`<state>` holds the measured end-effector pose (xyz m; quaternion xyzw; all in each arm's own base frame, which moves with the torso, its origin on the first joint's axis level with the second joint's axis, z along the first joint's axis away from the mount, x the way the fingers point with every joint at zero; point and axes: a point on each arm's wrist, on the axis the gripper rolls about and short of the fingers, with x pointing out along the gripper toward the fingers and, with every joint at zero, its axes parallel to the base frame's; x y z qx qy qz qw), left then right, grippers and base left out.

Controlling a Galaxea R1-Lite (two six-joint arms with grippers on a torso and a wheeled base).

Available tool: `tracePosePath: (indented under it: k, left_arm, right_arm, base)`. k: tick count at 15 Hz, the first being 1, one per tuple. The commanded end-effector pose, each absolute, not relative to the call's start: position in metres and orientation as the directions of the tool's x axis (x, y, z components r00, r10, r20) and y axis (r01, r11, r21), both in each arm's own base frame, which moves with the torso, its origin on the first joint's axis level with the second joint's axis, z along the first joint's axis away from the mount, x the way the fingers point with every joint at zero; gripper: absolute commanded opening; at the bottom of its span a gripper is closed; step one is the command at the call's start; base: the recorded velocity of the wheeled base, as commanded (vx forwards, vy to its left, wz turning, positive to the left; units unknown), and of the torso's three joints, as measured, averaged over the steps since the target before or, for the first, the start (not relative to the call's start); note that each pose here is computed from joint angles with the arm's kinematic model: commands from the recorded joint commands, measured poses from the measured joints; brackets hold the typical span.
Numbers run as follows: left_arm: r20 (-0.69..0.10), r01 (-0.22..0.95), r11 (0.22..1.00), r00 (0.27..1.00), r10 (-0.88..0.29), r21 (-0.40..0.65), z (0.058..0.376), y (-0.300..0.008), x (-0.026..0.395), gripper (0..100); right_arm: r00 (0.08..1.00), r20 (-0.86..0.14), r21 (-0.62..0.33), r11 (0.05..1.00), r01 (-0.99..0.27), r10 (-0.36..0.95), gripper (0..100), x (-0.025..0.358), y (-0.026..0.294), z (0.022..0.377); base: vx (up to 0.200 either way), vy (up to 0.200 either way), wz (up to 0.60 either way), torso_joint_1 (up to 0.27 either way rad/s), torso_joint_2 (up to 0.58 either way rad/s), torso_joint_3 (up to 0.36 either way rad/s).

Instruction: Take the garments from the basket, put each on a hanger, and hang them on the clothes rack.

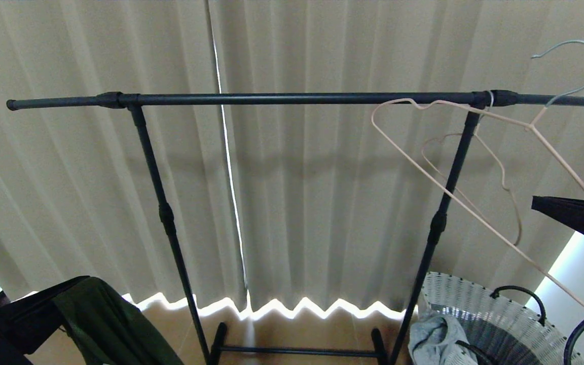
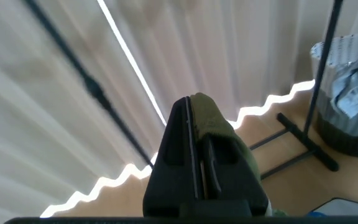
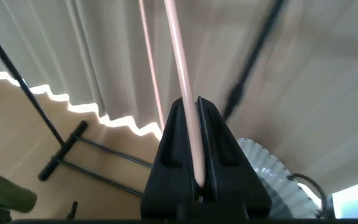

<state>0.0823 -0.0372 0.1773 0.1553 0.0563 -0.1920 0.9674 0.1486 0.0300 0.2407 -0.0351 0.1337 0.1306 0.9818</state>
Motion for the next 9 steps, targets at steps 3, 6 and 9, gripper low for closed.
tracePosePath:
  k: [3,6,9]
  left_arm:
    - [-0.190,0.394,0.874,0.916,-0.352,0.283,0.173,-0.038,0.083,0]
    - [-0.208,0.401,0.871,0.913,-0.352,0.284,0.169,-0.038,0.083,0]
    - [-0.227,0.405,0.869,0.909,-0.349,0.286,0.168,-0.040,0.088,0]
  right_arm:
    - [0.925,-0.288,-0.033,0.963,-0.269,0.248,0,0.149,0.030,0.237]
    - [0.915,-0.316,-0.030,0.962,-0.273,0.250,0,0.154,0.032,0.232]
    - [0.892,-0.340,-0.026,0.945,-0.325,0.297,0,0.156,0.041,0.226]
  base:
    - [0.000,0.000,0.00,0.000,0.00,0.000]
    - [0.000,0.000,0.00,0.000,0.00,0.000]
    - [0.000,0.000,0.00,0.000,0.00,0.000]
